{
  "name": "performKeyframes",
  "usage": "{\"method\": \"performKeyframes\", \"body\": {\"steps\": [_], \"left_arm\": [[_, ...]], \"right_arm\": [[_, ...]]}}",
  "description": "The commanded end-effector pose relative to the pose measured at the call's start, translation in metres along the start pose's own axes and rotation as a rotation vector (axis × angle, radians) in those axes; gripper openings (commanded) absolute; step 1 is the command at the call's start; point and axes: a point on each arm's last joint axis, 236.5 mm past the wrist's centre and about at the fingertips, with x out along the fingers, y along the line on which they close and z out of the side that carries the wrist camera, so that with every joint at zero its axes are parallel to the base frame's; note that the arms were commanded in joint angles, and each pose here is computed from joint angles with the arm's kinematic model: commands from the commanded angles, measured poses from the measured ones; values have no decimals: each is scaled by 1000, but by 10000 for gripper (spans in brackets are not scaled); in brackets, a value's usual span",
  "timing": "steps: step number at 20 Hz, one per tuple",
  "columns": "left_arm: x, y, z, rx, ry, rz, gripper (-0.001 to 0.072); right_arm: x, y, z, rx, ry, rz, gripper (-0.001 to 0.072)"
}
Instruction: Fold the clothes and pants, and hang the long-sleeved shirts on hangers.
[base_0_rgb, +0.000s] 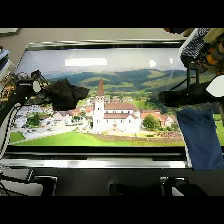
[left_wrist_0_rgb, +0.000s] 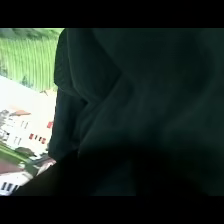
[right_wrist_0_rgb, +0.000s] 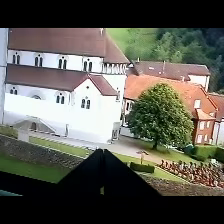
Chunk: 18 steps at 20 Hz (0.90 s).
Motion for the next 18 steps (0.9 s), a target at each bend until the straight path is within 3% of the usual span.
{"method": "performKeyframes", "body": {"steps": [1,2,4,10,14,18], "left_arm": [[-3,-40,-11,7,87,-177,16],[-24,-60,-12,47,104,-247,16],[-77,-101,-22,114,135,-376,16],[-216,-243,-106,284,195,-778,16],[-231,-330,-185,411,209,-898,16],[-192,-406,-270,466,219,-943,16]], "right_arm": [[0,1,0,36,2,1,40],[0,1,-1,43,5,1,52],[0,0,-6,45,25,-1,158],[-16,-35,-48,151,177,-176,157],[-64,-83,-75,156,201,-426,157],[-120,-119,-89,191,142,-641,156]]}}
